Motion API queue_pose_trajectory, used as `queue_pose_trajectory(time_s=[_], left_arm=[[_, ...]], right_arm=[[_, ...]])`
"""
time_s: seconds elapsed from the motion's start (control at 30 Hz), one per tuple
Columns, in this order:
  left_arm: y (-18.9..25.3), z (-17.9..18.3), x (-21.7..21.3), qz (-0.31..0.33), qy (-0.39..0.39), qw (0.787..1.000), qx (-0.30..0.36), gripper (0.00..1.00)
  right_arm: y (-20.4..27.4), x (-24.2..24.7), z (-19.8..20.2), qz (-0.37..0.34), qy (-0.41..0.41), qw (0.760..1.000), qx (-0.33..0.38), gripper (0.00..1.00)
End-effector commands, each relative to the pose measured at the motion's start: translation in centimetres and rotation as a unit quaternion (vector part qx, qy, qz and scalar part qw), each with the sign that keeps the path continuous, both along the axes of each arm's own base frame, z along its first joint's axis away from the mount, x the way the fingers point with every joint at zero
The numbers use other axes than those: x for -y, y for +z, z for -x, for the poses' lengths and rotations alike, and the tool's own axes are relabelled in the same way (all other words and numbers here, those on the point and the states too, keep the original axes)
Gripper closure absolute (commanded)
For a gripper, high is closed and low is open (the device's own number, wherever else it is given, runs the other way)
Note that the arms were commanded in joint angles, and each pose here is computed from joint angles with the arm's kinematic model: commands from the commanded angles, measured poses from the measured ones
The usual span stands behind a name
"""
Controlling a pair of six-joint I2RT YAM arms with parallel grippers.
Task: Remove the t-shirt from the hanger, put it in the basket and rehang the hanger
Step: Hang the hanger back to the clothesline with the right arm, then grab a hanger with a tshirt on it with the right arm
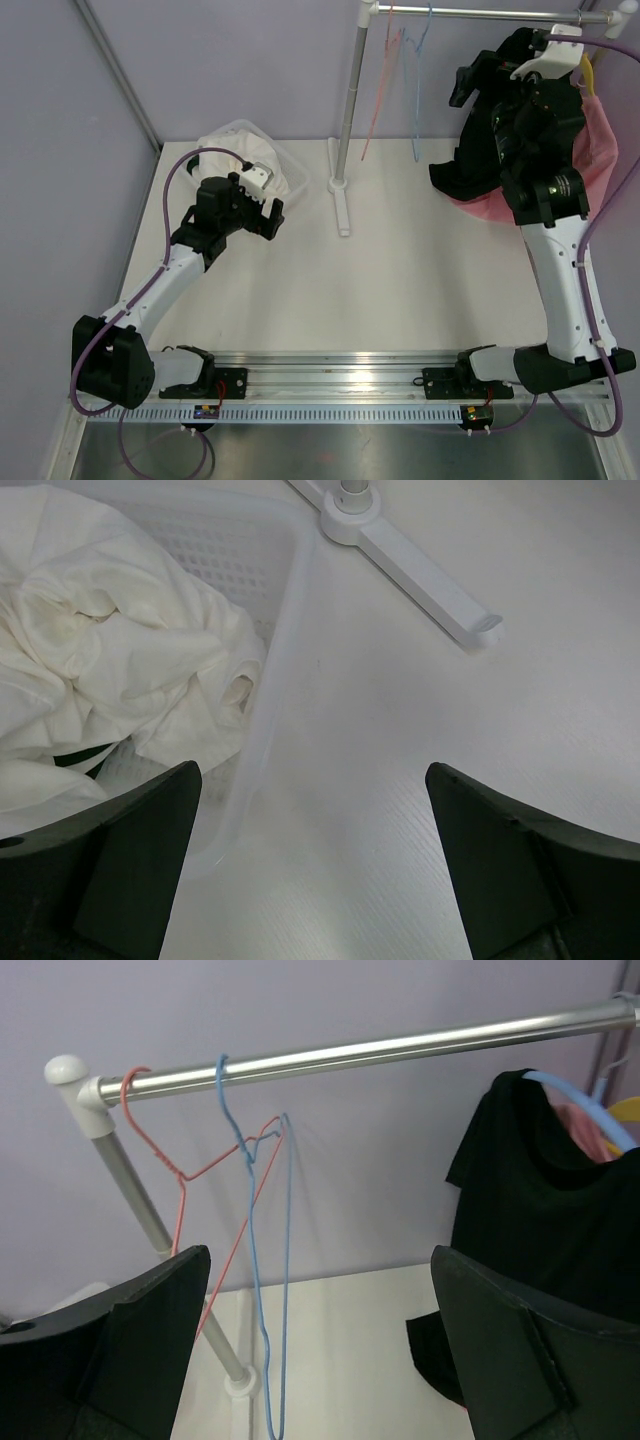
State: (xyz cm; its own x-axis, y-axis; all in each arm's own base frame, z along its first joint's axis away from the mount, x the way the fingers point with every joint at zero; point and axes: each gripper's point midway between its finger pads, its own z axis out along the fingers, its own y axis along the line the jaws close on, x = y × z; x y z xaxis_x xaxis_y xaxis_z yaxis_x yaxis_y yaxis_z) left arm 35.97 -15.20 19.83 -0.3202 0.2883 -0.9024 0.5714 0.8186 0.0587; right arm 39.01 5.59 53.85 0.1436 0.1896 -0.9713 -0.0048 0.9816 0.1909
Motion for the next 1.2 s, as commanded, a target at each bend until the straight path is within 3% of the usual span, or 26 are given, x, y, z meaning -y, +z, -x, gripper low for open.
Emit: queue_pose_trajectory(time_s=[0.0,0.13,0.23,0.33,0.4,0.43,0.57,0.83,1.17], left_arm=[[2.7,-0.8,0.3,0.007,-0.001,0.999,0.039,0.01],[2.9,-0.7,0.3,0.008,-0.003,0.999,0.040,0.01],[3.0,-0.5,0.4,0.009,-0.005,0.999,0.042,0.01],[3.1,-0.4,0.3,0.009,-0.005,0.999,0.043,0.01],[3.0,-0.4,0.4,0.009,-0.007,0.999,0.042,0.01],[2.9,-0.4,0.5,0.010,-0.009,0.999,0.041,0.01],[2.8,-0.6,0.5,0.007,-0.010,0.999,0.041,0.01],[2.5,-0.6,0.6,0.006,-0.012,0.999,0.036,0.01],[2.6,-0.7,0.5,0.004,-0.009,0.999,0.037,0.01]], right_arm=[[0.2,3.1,2.3,0.006,-0.070,0.997,-0.005,0.00],[1.2,2.7,4.0,0.056,-0.044,0.997,0.010,0.01],[0.6,4.0,5.0,0.055,-0.072,0.995,-0.046,0.00],[2.2,4.7,6.2,0.059,-0.084,0.995,-0.017,0.00],[1.1,4.8,5.9,0.113,-0.085,0.990,-0.018,0.01],[2.3,5.6,6.6,0.105,-0.106,0.989,0.011,0.01],[1.4,8.5,7.2,0.092,-0.185,0.978,-0.035,0.01],[-0.6,10.4,3.0,0.071,-0.188,0.976,-0.084,0.01],[-3.6,18.5,-2.4,0.051,-0.214,0.967,-0.127,0.01]])
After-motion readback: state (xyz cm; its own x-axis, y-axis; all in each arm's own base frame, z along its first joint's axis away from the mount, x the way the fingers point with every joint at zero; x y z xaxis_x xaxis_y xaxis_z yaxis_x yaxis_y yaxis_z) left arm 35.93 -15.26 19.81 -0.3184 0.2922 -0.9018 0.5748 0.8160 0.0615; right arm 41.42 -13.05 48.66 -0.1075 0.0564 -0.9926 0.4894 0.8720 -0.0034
